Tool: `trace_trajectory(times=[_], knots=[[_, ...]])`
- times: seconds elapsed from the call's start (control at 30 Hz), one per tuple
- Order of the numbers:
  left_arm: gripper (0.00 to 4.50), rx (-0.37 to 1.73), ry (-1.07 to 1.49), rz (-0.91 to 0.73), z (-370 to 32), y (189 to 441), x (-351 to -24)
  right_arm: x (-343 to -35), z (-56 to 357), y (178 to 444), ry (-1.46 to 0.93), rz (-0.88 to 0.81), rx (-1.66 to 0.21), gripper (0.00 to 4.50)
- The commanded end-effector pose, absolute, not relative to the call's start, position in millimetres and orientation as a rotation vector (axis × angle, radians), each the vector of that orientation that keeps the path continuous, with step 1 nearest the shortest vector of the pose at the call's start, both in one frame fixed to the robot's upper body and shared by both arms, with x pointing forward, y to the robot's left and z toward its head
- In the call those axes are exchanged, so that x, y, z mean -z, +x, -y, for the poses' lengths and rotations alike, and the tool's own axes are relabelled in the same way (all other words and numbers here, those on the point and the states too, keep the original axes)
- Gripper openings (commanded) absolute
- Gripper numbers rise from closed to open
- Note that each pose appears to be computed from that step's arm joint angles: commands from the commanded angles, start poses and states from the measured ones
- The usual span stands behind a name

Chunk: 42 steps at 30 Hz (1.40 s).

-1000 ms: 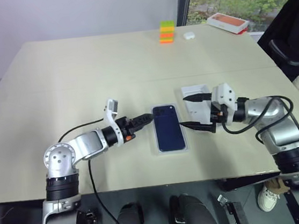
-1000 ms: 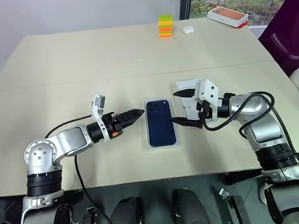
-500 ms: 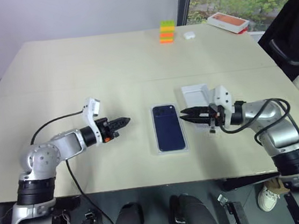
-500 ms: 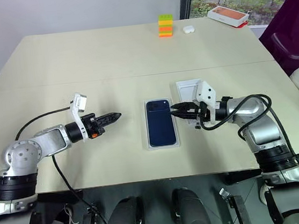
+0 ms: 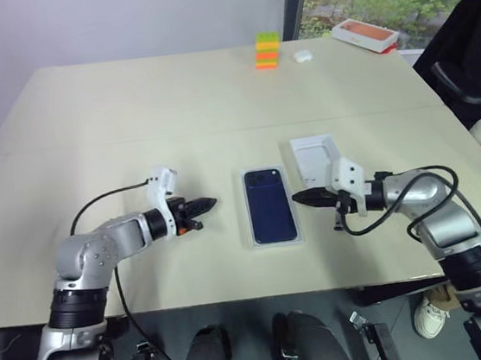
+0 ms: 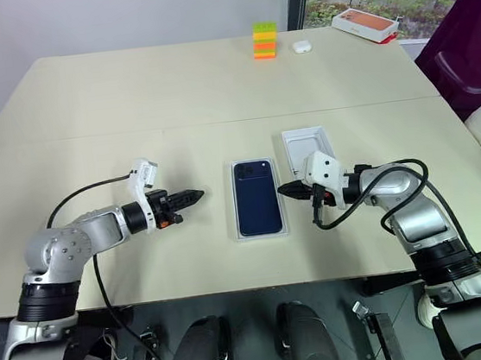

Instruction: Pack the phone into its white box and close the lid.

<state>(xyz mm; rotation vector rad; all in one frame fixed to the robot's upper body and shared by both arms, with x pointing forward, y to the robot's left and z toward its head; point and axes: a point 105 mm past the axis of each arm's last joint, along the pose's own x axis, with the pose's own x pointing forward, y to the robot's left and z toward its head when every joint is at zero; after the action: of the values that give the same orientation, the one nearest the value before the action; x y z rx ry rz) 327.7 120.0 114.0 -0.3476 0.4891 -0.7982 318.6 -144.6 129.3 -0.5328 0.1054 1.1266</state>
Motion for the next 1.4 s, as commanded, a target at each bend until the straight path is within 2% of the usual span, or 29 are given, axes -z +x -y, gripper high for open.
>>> trace_trajectory(times=[0.03, 0.13, 0.47, 0.87, 1.03, 1.13, 1.4], knots=[[0.0, 0.82, -0.302, -0.454, -110.7, 326.4, -116.7, -141.9, 149.3, 319.2, -0.626, -0.062, -1.104, 0.05], [0.0, 0.827, -0.329, -0.437, -99.2, 331.2, -118.8, -125.6, 153.9, 316.1, -0.787, -0.103, -1.119, 0.05], [0.0, 0.81, -0.247, -0.424, -76.7, 345.0, -106.0, -134.2, 134.5, 325.3, -0.906, -0.043, -1.107, 0.05], [0.0, 0.812, -0.314, -0.435, -62.1, 346.8, -98.5, -117.1, 152.5, 319.1, -0.942, -0.113, -1.098, 0.05], [0.0, 0.833, -0.304, -0.435, -51.8, 346.8, -97.3, -121.9, 154.1, 322.7, -0.931, -0.094, -1.063, 0.05], [0.0, 0.839, -0.289, -0.427, -51.8, 348.3, -99.0, -133.5, 150.8, 324.9, -0.845, -0.067, -1.046, 0.05], [0.0, 0.855, -0.29, -0.428, -47.9, 348.2, -100.6, -115.3, 152.8, 321.9, -0.872, -0.107, -1.055, 0.05]])
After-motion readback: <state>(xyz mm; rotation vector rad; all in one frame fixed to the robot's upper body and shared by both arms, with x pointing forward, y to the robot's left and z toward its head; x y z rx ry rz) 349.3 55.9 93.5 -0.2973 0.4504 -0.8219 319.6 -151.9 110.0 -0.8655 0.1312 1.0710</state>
